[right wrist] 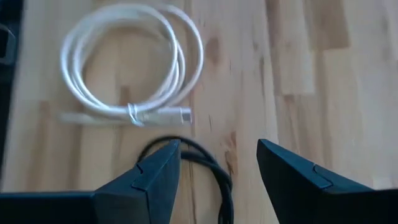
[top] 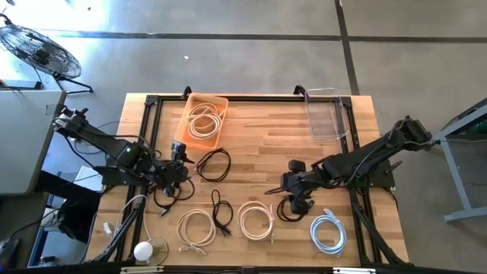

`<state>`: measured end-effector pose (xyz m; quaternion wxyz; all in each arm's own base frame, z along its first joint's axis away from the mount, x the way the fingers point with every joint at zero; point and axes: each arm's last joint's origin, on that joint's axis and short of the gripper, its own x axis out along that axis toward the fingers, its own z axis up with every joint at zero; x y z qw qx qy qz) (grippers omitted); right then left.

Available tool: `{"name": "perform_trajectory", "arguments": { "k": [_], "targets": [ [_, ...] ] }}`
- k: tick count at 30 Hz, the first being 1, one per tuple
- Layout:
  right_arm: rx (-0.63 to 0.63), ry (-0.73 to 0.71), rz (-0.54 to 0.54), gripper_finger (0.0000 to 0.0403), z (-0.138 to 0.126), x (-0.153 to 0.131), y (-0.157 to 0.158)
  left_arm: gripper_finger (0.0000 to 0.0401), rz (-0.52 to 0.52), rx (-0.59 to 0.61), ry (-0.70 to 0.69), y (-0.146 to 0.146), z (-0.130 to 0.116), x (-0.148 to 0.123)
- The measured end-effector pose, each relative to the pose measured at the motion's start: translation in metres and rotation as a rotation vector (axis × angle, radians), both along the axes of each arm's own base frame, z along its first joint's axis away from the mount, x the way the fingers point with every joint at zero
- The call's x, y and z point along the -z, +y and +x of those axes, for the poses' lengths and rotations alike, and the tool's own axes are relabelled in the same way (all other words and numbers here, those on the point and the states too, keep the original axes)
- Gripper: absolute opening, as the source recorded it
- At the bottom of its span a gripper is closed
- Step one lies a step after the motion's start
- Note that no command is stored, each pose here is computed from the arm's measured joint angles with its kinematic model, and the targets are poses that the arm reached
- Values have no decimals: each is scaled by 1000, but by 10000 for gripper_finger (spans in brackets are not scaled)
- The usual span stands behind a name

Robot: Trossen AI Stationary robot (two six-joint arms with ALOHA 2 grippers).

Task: Pick & Place USB Port
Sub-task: Put the black charger cable into the transparent bin

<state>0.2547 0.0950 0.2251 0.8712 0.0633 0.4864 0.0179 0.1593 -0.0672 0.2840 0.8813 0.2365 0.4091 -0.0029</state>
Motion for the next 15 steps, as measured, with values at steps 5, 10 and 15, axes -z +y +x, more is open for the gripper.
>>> {"name": "perform_trajectory", "arguments": {
  "k": [5, 10, 15],
  "targets": [
    [-20, 121, -34, 204, 8, 26, 4, 252, -3, 1, -6, 0, 1, 0],
    [19, 280, -39, 204, 5, 48, 5, 252, 6, -1, -22, 0, 2, -1],
    [23, 381, -98, 204, 3, 66, 9, 252, 50, -13, -37, 1, 2, -1]
  ]
}}
